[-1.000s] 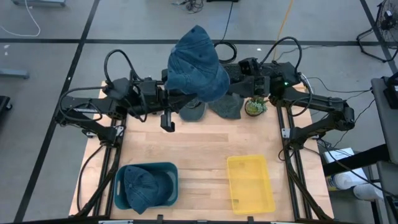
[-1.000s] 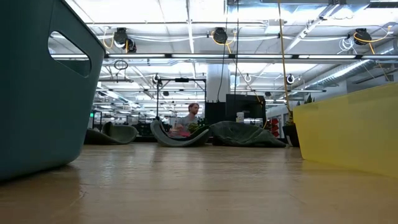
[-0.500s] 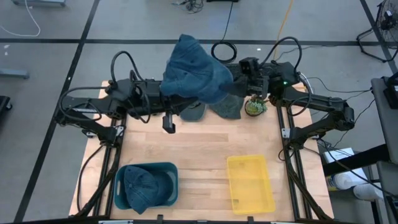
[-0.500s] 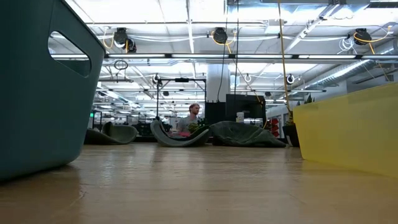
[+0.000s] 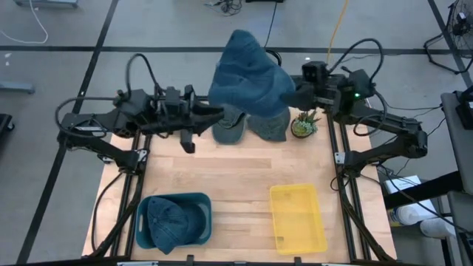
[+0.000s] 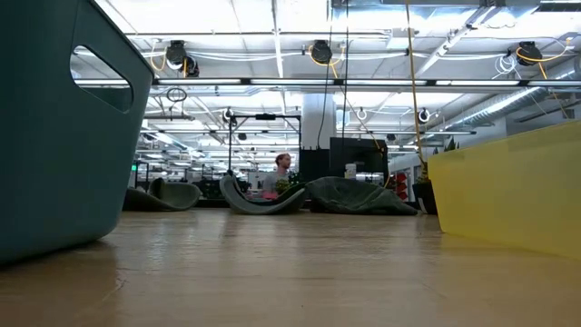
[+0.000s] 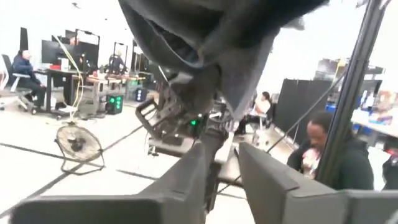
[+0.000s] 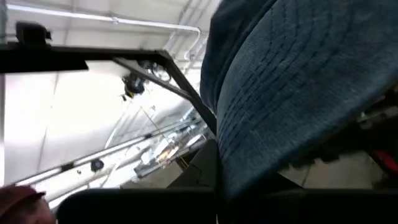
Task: Pick & Place hat
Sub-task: Put the dark blue cap into the blue bin
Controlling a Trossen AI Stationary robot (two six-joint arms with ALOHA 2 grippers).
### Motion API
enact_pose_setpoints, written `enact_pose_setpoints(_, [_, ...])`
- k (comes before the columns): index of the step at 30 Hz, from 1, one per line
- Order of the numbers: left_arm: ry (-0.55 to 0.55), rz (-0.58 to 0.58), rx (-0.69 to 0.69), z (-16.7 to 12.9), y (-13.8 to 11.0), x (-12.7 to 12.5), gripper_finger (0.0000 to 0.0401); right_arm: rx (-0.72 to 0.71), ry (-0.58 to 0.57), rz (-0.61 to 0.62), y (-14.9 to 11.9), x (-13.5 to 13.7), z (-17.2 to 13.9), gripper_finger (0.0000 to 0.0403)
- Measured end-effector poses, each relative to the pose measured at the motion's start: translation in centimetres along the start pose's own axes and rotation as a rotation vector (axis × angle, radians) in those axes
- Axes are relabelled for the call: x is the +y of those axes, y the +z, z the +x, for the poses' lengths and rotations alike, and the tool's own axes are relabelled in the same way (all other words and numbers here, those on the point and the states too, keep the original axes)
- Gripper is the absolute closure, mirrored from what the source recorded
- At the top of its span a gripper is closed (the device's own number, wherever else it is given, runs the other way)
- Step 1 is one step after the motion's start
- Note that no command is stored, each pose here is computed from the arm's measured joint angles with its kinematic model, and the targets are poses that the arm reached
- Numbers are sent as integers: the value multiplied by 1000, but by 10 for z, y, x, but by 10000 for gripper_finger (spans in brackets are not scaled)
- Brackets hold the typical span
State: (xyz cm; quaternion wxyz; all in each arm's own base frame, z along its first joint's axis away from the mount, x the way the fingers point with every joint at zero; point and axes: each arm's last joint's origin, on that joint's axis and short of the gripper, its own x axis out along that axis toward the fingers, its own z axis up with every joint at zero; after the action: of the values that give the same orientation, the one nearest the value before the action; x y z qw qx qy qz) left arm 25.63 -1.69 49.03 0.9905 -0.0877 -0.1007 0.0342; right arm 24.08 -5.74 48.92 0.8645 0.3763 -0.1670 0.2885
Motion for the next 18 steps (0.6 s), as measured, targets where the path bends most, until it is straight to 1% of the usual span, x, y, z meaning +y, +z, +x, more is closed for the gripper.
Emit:
enact_pose_setpoints(3, [15, -38, 28, -10, 3, 1, 256, 23, -7, 0, 2, 4, -5, 402])
enact_pose_setpoints(5, [13, -76, 5, -16, 9, 1, 233, 37, 0, -6, 4, 10, -9, 402])
enact_pose_setpoints(7, [16, -117, 9, -23, 13, 2, 213, 44, 3, -12, 6, 18, -13, 402])
enact_pose_setpoints(10, [10, -207, -13, -33, 21, 3, 188, 82, -4, -6, 5, 24, -16, 402])
enact_pose_setpoints(13, [-15, -323, -25, -41, 27, 4, 167, 135, -24, 0, 2, 23, -18, 402])
enact_pose_setpoints(18, [-65, -483, -13, -52, 34, 9, 133, 187, -39, -43, -2, 26, -21, 402])
